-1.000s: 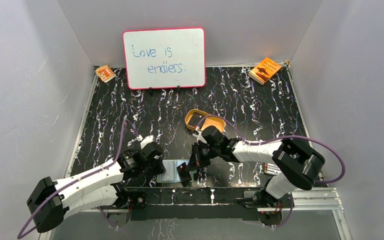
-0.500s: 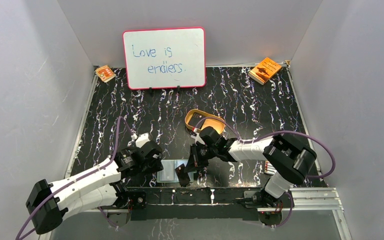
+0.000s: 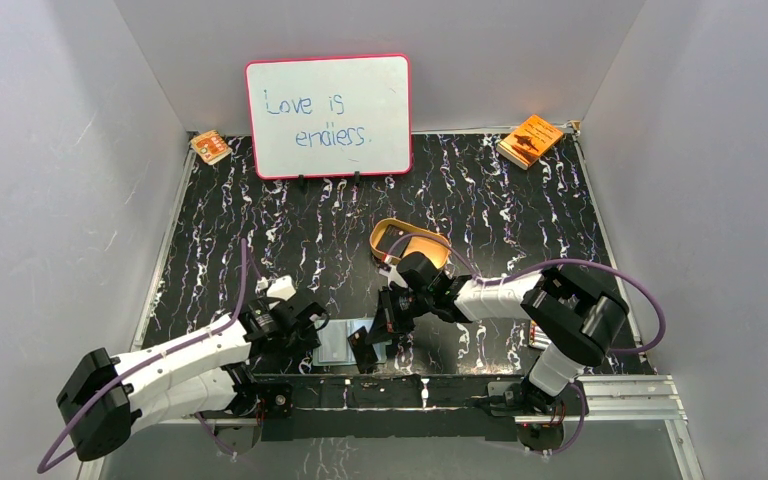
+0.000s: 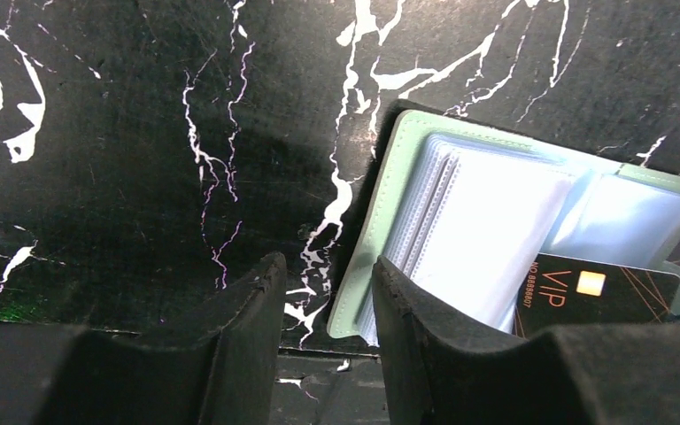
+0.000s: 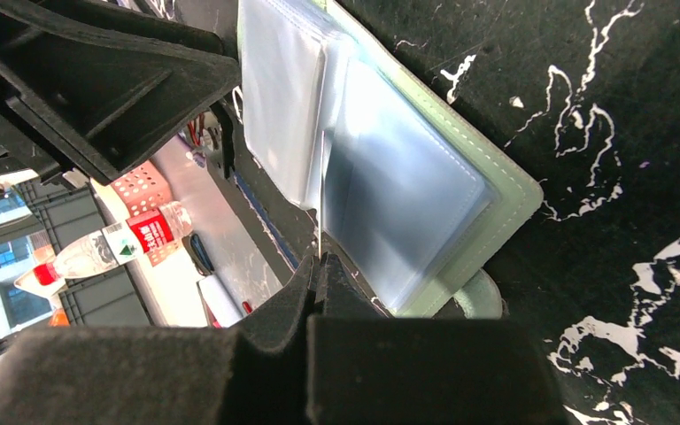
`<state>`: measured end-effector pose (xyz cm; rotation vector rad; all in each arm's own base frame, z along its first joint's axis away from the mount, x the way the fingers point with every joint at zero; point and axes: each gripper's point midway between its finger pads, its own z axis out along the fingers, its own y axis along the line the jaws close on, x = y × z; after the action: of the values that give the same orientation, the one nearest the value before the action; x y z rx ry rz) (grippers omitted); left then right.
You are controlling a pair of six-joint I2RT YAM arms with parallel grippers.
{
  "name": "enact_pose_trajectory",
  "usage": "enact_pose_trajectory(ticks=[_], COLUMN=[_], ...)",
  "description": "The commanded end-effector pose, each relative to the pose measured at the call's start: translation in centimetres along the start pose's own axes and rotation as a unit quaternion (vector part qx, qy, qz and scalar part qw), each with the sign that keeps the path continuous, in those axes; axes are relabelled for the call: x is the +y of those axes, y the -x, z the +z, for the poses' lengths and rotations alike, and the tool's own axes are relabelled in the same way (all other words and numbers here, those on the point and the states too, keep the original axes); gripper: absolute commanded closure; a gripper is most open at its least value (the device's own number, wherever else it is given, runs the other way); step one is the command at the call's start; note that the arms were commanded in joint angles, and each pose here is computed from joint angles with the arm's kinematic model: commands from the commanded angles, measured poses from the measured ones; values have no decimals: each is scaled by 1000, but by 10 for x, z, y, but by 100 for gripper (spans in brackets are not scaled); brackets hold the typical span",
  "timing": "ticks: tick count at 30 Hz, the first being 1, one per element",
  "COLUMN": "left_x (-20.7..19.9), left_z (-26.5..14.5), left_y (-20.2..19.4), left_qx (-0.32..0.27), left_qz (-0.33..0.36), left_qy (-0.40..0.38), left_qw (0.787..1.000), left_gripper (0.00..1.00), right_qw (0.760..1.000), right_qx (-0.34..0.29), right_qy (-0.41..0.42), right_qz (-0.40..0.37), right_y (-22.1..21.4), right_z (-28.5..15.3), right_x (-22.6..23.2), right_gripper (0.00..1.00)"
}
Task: Put the credit cards into the card holder
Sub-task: Insert the credit card into the card holder.
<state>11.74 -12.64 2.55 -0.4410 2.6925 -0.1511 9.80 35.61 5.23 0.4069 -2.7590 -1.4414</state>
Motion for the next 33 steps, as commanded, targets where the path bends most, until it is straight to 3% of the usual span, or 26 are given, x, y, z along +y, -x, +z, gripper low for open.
enact_pose_trajectory(ticks=[1, 33], left_x=[5, 9], left_z=[3, 10], left_y=[-1, -10], left_qx=[-2, 14], left_qz=[-7, -14], left_qy=[12, 14], left_qw=[1000, 1000], left_gripper=[62, 67], right_qw=[999, 998], right_qx=[-19, -12], right_qy=[32, 53], right_qz=[-26, -24], right_y=[13, 12], right_z=[0, 6], right_x=[23, 24], right_gripper=[100, 100])
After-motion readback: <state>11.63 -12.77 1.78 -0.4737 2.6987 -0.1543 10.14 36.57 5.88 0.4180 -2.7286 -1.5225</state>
